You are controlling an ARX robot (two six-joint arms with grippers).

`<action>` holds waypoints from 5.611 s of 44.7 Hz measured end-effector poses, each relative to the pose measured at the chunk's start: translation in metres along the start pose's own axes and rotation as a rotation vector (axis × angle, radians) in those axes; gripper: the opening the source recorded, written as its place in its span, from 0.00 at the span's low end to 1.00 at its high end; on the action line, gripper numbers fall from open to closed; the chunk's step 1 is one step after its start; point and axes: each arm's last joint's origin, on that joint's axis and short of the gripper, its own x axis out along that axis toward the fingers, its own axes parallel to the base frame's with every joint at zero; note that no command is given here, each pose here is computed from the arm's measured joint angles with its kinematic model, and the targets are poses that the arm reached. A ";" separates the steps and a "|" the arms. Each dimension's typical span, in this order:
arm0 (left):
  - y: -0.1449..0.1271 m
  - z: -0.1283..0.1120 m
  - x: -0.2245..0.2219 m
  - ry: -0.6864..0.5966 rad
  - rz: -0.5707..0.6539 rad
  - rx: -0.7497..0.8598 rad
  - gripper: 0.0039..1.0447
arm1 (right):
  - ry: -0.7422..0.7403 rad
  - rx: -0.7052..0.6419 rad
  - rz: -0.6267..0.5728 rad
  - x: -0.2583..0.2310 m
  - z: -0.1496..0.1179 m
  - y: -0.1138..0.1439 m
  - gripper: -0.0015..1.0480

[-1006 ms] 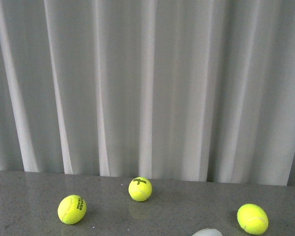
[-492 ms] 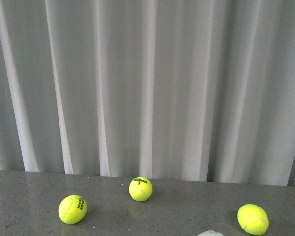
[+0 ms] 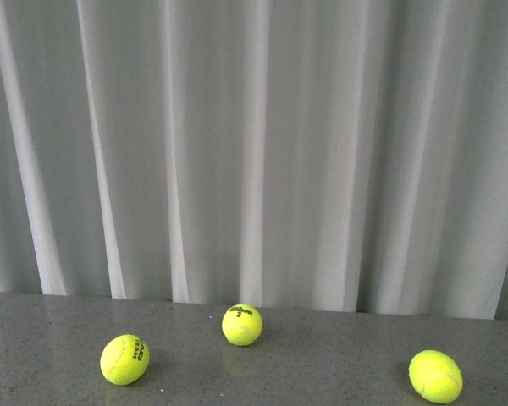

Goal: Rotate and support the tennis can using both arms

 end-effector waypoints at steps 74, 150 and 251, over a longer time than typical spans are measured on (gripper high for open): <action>0.000 0.000 0.000 0.000 0.000 0.000 0.94 | 0.003 0.000 0.001 -0.023 -0.003 0.000 0.93; -0.079 -0.115 0.199 0.946 -0.670 -0.785 0.94 | 0.003 0.000 0.000 -0.023 -0.003 0.000 0.93; -0.172 0.062 0.239 1.107 -0.666 0.776 0.03 | 0.003 0.000 0.000 -0.023 -0.003 0.000 0.93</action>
